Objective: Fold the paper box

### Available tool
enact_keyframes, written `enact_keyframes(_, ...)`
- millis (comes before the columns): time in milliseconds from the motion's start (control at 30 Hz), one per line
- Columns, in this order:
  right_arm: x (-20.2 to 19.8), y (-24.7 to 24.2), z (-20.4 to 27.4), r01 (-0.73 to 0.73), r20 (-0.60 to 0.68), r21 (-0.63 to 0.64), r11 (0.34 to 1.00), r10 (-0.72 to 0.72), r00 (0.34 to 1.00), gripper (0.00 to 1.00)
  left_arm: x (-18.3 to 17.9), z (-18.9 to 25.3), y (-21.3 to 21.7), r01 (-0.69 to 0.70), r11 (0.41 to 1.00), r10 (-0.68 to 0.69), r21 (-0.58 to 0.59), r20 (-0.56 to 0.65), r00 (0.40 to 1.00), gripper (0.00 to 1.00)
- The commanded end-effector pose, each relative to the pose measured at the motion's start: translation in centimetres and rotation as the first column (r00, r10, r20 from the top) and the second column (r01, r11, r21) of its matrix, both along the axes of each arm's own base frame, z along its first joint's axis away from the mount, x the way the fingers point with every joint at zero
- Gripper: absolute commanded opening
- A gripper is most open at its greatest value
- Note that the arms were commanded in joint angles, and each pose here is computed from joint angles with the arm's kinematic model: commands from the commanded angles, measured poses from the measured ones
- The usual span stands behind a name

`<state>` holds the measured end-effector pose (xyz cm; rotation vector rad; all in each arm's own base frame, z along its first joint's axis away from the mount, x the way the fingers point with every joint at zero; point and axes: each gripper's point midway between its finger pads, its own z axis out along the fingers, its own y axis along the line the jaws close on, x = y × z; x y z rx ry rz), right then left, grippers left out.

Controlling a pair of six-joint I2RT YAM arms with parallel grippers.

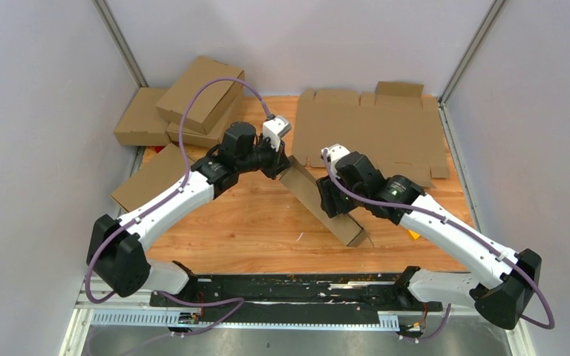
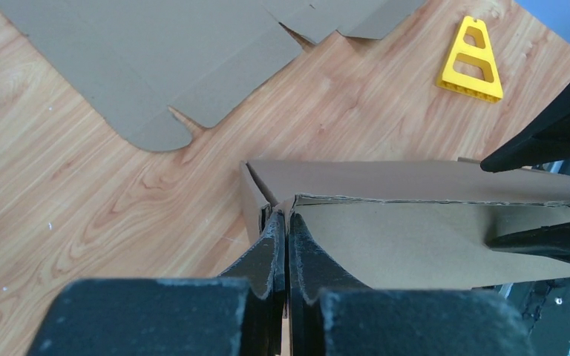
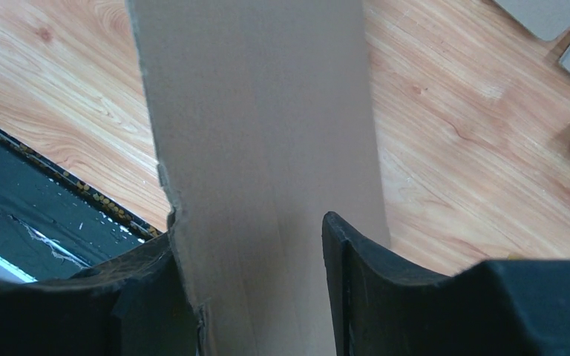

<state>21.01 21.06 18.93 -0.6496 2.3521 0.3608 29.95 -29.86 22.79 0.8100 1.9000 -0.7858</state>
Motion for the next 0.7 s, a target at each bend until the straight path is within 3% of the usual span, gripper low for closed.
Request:
enact_keyframes(0,1.0,-1.6,-1.4,0.039,-0.012,-0.04,0.998,-0.04,0.999,0.53,0.2,1.9,-1.1,-0.008,0.998,0.01,-0.069,0.026,1.0,0.0)
enact_keyframes(667,2.8,-3.0,-1.5,0.086,-0.104,0.085,0.993,-0.077,0.992,0.52,3.6,-1.3,-3.7,-0.023,0.988,0.052,-0.154,0.192,0.98,0.0)
